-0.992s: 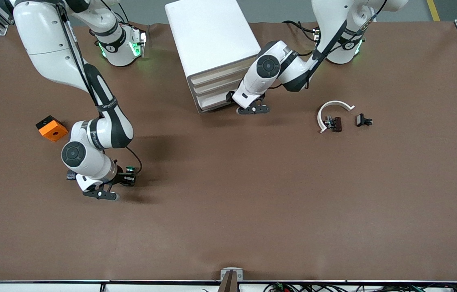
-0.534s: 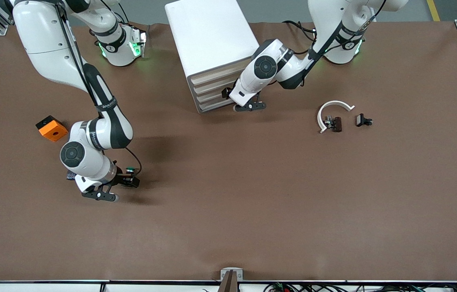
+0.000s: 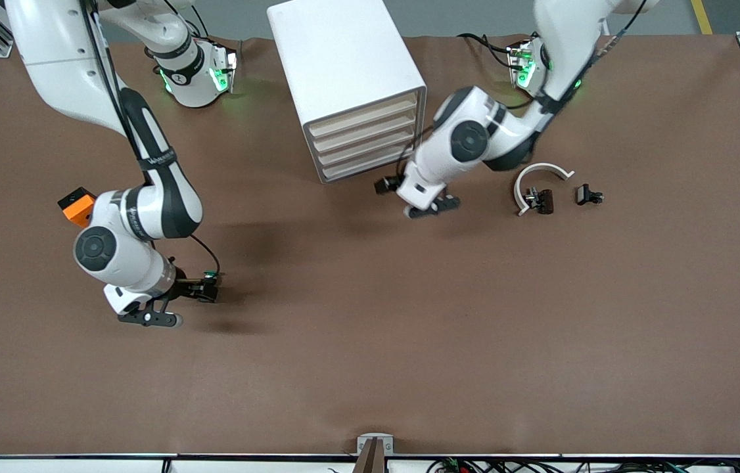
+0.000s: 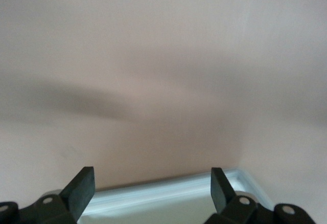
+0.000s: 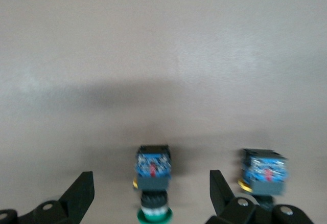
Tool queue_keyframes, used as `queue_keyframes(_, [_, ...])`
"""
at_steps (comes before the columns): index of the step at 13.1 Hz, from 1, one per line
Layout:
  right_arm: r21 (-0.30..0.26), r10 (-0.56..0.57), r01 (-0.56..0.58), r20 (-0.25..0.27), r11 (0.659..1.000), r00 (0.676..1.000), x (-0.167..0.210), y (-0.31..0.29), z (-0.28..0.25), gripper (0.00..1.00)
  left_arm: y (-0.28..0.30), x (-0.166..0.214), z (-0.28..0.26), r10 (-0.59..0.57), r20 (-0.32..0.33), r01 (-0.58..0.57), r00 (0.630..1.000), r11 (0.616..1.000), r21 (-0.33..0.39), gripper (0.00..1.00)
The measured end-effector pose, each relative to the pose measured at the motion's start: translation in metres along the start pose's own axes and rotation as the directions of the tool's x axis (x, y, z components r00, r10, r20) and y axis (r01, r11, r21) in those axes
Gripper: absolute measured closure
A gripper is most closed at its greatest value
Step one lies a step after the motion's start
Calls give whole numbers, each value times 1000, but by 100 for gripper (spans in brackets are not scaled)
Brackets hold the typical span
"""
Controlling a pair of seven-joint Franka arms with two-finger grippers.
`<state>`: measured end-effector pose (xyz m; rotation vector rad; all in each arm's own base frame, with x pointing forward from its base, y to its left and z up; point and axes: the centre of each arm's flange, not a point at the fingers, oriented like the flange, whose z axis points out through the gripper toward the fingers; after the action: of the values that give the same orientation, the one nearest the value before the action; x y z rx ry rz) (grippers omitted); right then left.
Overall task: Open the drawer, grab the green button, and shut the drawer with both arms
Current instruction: 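Push the drawer shut with the left gripper while the right gripper withdraws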
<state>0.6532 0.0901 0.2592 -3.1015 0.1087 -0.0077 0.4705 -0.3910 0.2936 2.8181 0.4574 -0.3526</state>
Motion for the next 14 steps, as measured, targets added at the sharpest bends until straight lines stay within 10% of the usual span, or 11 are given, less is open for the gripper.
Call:
queue_keyframes(7, [5, -67, 67, 145, 998, 987, -18, 80, -139, 0, -48, 117, -193, 166, -243, -119, 956, 974, 195, 0])
queue_keyframes(14, [-89, -81, 101, 211, 991, 974, -48, 86, -273, 0, -123, 117, -339, 352, -330, -247, 876, 914, 321, 0])
